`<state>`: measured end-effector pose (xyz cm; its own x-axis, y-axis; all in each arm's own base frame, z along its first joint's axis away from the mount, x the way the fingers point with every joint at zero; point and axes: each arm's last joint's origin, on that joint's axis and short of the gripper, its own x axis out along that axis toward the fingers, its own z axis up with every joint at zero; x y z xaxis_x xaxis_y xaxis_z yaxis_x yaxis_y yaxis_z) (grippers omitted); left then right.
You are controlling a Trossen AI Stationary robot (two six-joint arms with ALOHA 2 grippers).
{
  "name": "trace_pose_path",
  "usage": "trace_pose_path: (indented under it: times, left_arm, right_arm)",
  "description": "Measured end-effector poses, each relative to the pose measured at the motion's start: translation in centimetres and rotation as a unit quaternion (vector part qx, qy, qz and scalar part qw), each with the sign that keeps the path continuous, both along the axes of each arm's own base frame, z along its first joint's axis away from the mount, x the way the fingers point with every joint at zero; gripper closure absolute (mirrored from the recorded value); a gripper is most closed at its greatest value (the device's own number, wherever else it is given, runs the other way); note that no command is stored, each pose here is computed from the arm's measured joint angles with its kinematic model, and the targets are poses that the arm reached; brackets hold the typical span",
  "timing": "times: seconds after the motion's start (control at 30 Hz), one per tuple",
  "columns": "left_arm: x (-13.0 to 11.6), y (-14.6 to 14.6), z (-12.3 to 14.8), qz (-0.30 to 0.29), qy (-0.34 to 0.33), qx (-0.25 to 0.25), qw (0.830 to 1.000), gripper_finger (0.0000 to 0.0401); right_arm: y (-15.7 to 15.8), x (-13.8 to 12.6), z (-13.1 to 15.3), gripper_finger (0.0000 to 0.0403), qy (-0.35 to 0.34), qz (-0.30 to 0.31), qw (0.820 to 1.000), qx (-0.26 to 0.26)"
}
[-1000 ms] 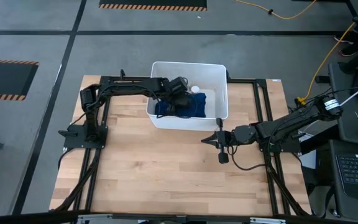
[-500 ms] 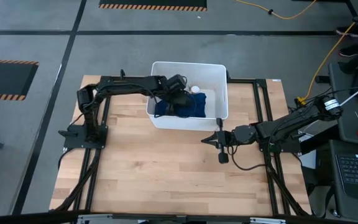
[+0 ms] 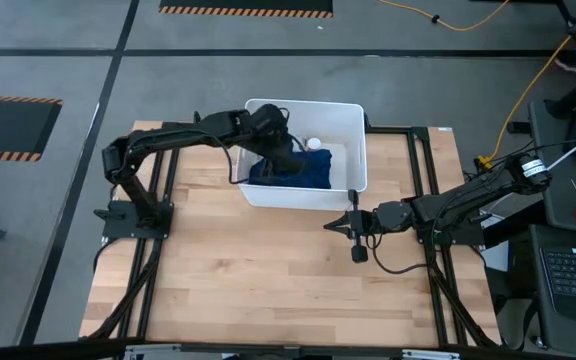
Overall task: Pick & place medical supplies in basket/bin
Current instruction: Return to Home Position
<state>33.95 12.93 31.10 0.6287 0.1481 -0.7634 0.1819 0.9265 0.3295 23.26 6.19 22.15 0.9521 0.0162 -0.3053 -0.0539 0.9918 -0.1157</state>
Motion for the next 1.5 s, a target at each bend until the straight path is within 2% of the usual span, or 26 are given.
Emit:
trace_pose_path:
  times: [0.3, 0.47, 0.63, 0.93, 1.2, 1.37, 1.5]
  left_arm:
    - [-2.0, 0.0, 2.8, -0.005, -0.040, 0.012, 0.999, 0.0065]
    - [-4.6, 1.0, 4.7, 0.018, -0.085, -0.020, 0.996, 0.0065]
    - [-7.6, 1.2, 5.7, 0.045, -0.119, -0.049, 0.991, 0.0065]
    - [-12.3, -1.0, 4.5, 0.104, -0.214, -0.007, 0.971, 0.0065]
    - [-16.9, -4.2, 2.1, 0.125, -0.277, -0.021, 0.953, 0.0065]
    - [-19.2, -5.9, 0.4, 0.142, -0.349, -0.016, 0.926, 0.0065]
    - [-20.3, -6.9, -1.5, 0.146, -0.383, -0.014, 0.912, 0.0065]
  right_arm:
    - [0.0, 0.0, 0.0, 0.0395, 0.000, 0.000, 1.000, -0.001]
    - [0.0, 0.0, 0.0, 0.0395, 0.000, 0.001, 1.000, -0.002]
    - [0.0, 0.0, 0.0, 0.0395, 0.000, 0.010, 0.999, -0.031]
    - [0.0, 0.0, 0.0, 0.0395, -0.001, 0.011, 0.999, -0.035]
    - [0.0, 0.0, 0.0, 0.0395, -0.001, 0.012, 0.999, -0.036]
    - [0.0, 0.0, 0.0, 0.0395, -0.002, 0.012, 0.999, -0.036]
    - [0.0, 0.0, 0.1, 0.0395, -0.006, 0.012, 0.999, -0.035]
